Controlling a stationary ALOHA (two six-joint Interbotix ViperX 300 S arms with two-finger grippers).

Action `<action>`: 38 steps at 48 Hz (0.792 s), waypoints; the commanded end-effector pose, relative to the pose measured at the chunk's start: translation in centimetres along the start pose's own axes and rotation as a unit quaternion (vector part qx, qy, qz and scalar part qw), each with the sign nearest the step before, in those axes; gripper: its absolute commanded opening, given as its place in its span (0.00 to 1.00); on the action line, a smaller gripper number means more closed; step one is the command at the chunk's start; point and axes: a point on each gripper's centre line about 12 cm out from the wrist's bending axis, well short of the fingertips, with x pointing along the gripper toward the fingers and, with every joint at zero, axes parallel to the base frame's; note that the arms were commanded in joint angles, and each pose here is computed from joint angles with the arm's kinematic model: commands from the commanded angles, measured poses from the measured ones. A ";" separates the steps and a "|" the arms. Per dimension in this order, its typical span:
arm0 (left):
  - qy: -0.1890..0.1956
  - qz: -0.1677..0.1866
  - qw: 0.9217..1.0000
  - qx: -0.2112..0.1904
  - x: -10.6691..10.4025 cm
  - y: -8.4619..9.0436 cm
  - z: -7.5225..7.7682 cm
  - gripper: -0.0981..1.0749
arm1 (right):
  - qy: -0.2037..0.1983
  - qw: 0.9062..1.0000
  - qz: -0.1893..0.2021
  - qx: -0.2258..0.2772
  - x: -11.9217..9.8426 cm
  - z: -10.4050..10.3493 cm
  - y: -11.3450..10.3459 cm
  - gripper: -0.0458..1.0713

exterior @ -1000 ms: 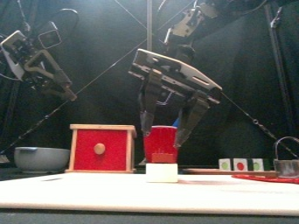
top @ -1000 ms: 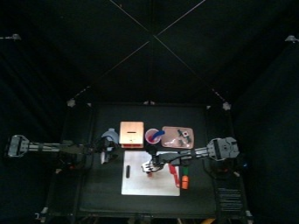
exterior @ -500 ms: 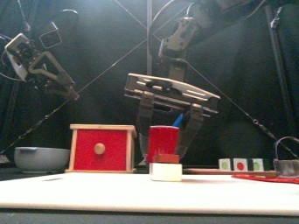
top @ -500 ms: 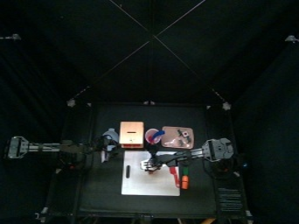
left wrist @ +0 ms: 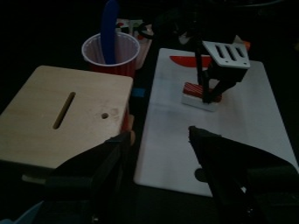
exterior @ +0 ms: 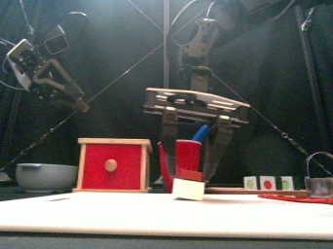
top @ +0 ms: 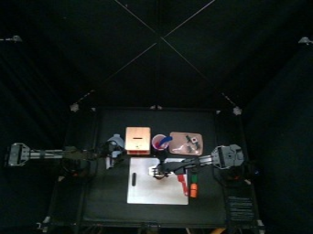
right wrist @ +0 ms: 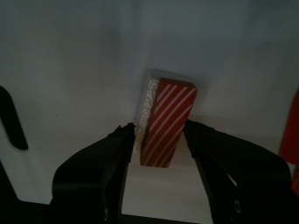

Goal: Put salmon sushi onto plate

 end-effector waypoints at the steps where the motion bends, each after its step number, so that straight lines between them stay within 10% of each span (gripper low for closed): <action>1: -0.009 -0.001 1.000 0.001 0.0 0.0 0.5 0.86 | 0.001 1.000 0.021 0.001 -1.4 0.0 0.7 0.79; 20: -0.006 0.001 1.000 0.000 0.0 0.0 0.5 0.86 | -0.003 1.000 0.022 -0.004 -1.9 0.0 1.1 0.56; 38: -0.005 0.001 1.000 -0.002 0.0 0.1 0.4 0.86 | -0.018 0.998 0.050 -0.016 -5.7 0.4 1.1 0.56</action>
